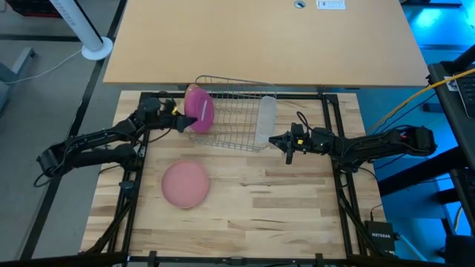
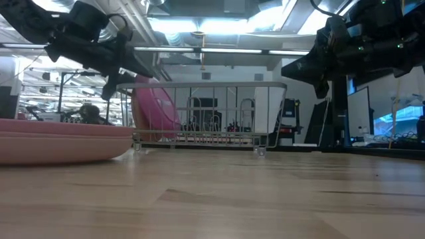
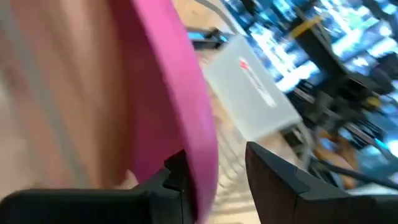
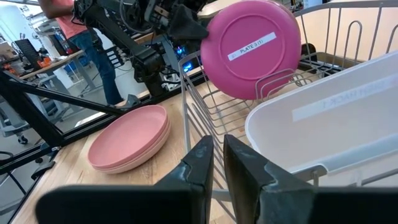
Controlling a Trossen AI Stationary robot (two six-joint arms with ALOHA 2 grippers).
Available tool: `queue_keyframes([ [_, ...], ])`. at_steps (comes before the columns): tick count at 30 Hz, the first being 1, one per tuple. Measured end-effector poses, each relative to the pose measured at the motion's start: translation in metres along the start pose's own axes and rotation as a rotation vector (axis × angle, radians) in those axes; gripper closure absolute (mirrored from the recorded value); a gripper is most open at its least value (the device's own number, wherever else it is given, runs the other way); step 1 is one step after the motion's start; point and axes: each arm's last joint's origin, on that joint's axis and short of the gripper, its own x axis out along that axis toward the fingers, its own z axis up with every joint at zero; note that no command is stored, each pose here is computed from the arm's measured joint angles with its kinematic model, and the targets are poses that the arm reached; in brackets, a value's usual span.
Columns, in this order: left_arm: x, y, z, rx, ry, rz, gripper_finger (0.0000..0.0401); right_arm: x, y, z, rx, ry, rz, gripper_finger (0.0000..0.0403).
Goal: Sort dishes
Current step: Put the dark pink plate into the dish rack
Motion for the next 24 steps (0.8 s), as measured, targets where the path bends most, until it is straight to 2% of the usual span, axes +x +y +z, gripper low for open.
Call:
queue_keyframes([
  [6,-0.003,-0.002,0.001,0.057,0.016,-0.043,0.0285,0.000,0.000,-0.001,0.000,0.007,-0.003,0.0358],
  [13,-0.013,0.007,0.006,0.032,-0.014,0.020,0.0285,0.000,-0.001,-0.003,0.009,0.028,-0.011,0.0358],
  [17,-0.020,0.012,0.007,0.057,-0.015,0.062,0.0285,0.000,-0.001,-0.003,0.010,0.028,-0.011,0.0358],
  [24,-0.030,0.008,0.007,0.068,-0.037,0.058,0.0285,0.000,-0.001,-0.003,0.010,0.029,-0.012,0.0358],
])
